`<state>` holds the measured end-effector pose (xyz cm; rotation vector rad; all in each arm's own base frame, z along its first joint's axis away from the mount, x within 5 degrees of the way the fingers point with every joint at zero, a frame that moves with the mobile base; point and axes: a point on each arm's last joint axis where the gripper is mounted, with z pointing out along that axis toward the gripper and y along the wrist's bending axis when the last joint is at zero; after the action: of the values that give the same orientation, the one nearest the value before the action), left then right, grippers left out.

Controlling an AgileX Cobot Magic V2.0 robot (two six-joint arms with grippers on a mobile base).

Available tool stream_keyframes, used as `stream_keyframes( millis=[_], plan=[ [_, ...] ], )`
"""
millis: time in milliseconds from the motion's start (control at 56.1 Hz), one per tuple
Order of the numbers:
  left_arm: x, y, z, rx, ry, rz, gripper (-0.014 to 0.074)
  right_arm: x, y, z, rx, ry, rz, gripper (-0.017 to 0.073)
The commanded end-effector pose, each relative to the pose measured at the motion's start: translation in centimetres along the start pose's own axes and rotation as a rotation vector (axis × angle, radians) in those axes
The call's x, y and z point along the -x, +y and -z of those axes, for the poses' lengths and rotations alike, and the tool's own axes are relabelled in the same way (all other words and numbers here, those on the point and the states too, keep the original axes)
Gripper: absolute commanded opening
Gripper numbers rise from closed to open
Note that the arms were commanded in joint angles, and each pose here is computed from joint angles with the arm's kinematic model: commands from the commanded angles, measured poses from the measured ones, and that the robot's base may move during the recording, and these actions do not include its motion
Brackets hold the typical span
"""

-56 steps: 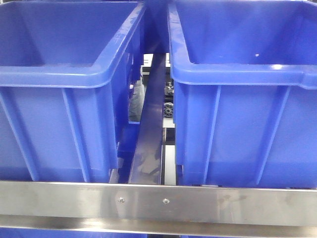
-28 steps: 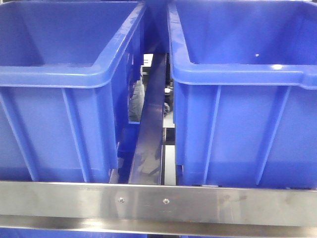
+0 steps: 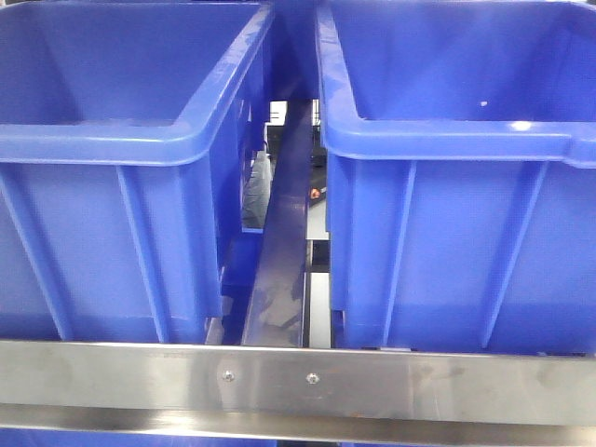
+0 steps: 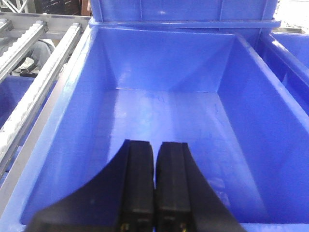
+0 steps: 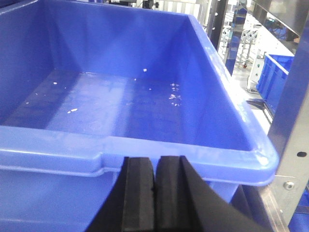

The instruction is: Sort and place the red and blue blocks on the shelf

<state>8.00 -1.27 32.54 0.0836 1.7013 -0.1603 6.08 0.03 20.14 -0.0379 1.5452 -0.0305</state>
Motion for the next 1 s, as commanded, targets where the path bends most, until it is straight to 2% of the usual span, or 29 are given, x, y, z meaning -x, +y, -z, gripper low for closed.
stream_keyframes(
  millis=[0, 677, 855, 980],
  plan=[
    [1.6, -0.1, 0.3, -0.011, -0.102, 0.007, 0.008, 0.8, 0.0, 0.0, -0.005, -0.087, 0.019, 0.0057],
    [1.2, -0.1, 0.1, -0.013, -0.102, 0.013, 0.008, 0.8, 0.0, 0.0, -0.005, -0.087, 0.019, 0.0057],
    [-1.0, 0.4, 0.5, 0.027, -0.325, -0.024, 0.008, 0.8, 0.0, 0.0, -0.005, -0.087, 0.019, 0.0057],
    [-3.9, 0.7, 1.0, 0.055, -0.329, -0.08, 0.008, 0.8, 0.0, 0.0, -0.005, -0.087, 0.019, 0.0057]
  ],
)
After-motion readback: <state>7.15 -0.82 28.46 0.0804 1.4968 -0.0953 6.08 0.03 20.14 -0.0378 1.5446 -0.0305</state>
